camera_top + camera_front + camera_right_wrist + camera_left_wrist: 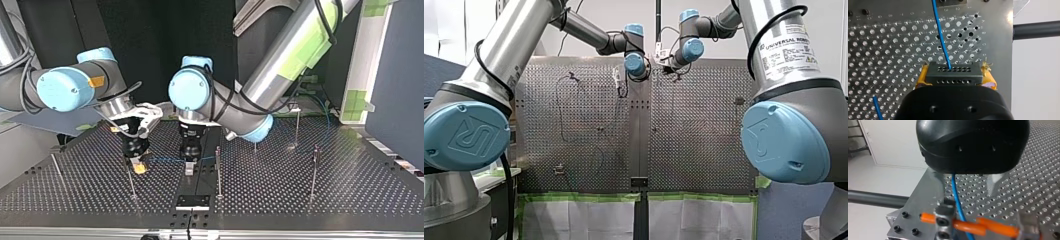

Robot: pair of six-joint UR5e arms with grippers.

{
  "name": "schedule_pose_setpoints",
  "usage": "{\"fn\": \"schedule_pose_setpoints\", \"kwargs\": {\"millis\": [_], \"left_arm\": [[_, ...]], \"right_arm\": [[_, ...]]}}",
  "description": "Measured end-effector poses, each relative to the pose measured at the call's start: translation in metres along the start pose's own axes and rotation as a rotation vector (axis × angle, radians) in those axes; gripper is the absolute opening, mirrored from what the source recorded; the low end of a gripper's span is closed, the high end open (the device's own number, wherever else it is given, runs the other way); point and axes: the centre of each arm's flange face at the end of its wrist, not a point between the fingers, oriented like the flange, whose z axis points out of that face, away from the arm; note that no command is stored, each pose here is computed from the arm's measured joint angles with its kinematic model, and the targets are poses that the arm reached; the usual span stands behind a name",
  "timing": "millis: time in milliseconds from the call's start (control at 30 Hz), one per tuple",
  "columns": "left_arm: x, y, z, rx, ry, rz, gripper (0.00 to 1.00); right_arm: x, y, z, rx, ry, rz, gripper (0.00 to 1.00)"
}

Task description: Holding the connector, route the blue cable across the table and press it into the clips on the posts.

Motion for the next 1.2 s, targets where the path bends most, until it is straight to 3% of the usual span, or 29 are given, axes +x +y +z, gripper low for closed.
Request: {"fn": "schedule_pose_setpoints", "kwargs": {"millis": [33,67,100,133,467,700,867,1200], "left_arm": [[0.0,0.0,0.0,-0.005,-0.001,0.0,0.24],[0.0,0.0,-0.001,-0.011,-0.001,0.001,0.24],[0.0,0.0,-0.001,-0.016,0.0,0.002,0.05],[0.001,0.0,-0.002,-0.02,0.0,0.002,0.0],[0.016,0.004,-0.009,-0.037,0.035,0.019,0.0],[0.037,0.007,-0.025,-0.072,0.073,0.036,0.0],[0.053,0.009,-0.034,-0.091,0.074,0.021,0.0],[0.083,0.014,-0.045,-0.082,0.075,-0.023,0.0]], "right_arm": [[0.0,0.0,0.0,0.0,0.0,0.0,0.0],[0.0,0.0,0.0,0.0,0.0,0.0,0.0],[0.0,0.0,0.0,0.0,0.0,-0.001,0.0],[0.0,0.0,0.0,0.0,0.0,-0.001,0.0],[-0.002,-0.003,0.0,0.004,-0.004,-0.001,0.0],[-0.022,-0.007,-0.004,0.006,-0.039,-0.002,0.0],[-0.038,-0.008,-0.008,0.005,-0.069,0.001,0.0],[-0.072,0.0,-0.014,-0.01,-0.105,0.002,0.0]]}}
